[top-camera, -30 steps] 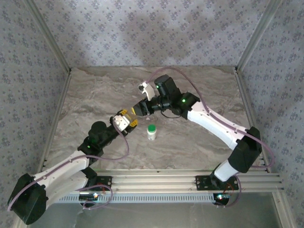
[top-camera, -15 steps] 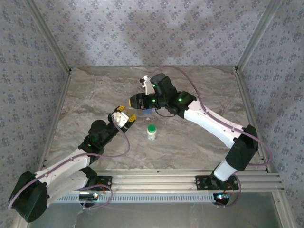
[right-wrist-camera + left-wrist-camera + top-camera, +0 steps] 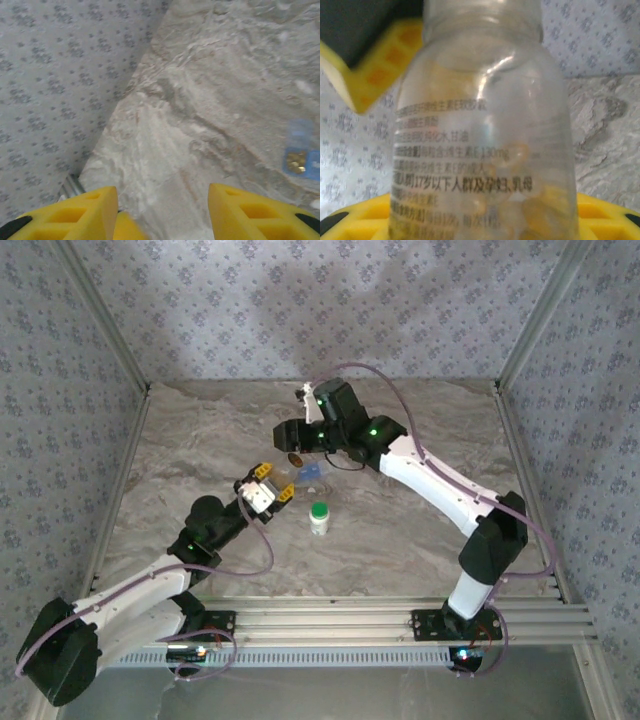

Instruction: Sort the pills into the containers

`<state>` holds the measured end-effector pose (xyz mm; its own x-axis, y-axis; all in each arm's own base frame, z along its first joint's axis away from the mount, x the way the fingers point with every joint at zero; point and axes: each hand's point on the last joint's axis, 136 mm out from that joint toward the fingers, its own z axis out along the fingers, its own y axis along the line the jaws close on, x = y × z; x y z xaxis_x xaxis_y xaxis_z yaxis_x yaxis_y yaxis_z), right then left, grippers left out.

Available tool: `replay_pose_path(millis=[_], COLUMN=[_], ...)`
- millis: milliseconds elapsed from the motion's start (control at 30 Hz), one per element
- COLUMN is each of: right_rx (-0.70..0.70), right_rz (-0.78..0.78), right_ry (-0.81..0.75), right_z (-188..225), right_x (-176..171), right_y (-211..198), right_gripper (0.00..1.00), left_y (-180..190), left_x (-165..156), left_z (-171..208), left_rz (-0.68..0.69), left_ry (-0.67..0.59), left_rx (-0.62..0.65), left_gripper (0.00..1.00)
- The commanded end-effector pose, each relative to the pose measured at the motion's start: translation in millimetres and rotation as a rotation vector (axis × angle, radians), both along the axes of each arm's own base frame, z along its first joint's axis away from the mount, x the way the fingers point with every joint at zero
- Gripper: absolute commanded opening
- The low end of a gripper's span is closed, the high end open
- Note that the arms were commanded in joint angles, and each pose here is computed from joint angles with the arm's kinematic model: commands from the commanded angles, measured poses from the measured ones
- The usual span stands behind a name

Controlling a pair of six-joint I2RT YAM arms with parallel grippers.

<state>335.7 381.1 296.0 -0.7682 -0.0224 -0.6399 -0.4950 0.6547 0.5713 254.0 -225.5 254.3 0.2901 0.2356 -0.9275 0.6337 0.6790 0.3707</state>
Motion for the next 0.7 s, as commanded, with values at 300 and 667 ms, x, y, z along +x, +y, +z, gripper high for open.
replay_pose_path(millis=[300, 667], right_rx=[0.016, -0.263], right_rz=[-0.014, 0.752], right_ry=[-0.066, -0.891], right_z=[36.3, 55.3], right_x=[20.8, -47.1], right_y=[-24.9, -68.1], right_gripper=[0.59, 0.67], left_y=[-6.8, -1.9], left_x=[-14.6, -28.6], left_z=[32.5, 10.6], left_rz=[-0.082, -0.119], left_ry=[-0.110, -0.054], left_rx=[-0.078, -0.014], left_gripper=[0.12, 0.12])
